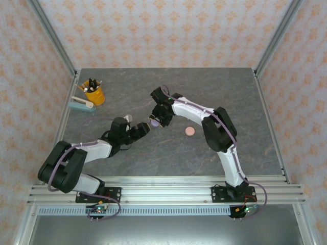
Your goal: Insert the wireless bluetooth earbuds into the charging case
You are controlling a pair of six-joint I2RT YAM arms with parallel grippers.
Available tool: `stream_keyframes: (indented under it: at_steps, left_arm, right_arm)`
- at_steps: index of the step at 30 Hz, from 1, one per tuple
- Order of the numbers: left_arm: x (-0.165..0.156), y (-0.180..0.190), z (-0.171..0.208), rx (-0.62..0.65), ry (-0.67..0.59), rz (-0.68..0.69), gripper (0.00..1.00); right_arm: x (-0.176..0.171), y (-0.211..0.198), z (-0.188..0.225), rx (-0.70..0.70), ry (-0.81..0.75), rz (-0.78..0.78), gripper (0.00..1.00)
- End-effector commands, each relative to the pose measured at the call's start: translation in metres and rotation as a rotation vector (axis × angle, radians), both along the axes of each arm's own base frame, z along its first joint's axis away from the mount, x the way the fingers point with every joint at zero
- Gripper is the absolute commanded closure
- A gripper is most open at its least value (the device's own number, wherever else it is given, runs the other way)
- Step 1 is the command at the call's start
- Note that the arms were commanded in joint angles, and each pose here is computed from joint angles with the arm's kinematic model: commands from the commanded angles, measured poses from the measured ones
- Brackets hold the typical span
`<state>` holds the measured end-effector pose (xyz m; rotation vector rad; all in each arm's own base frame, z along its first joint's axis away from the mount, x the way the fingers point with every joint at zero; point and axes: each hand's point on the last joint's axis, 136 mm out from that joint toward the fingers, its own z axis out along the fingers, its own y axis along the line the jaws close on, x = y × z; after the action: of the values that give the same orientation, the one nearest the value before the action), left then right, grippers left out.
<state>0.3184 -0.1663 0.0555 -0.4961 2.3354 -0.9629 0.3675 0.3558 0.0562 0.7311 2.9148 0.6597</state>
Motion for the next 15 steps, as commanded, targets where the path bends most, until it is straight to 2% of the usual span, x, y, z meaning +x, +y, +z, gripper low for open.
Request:
stream_keyframes:
  at_steps: [1, 4, 15]
  left_arm:
    - [0.027, -0.009, 0.027, -0.016, -0.132, 0.014, 0.22]
    - [0.033, -0.014, 0.028, -0.019, -0.142, 0.006, 0.27]
    - [0.049, -0.025, 0.023, -0.032, -0.152, 0.010, 0.35]
  right_arm:
    - [0.006, 0.006, 0.026, 0.091, -0.019, -0.051, 0.57]
    - [0.007, 0.006, 0.026, 0.116, -0.009, -0.070, 0.57]
    - [0.006, 0.007, 0.025, 0.176, 0.020, -0.116, 0.57]
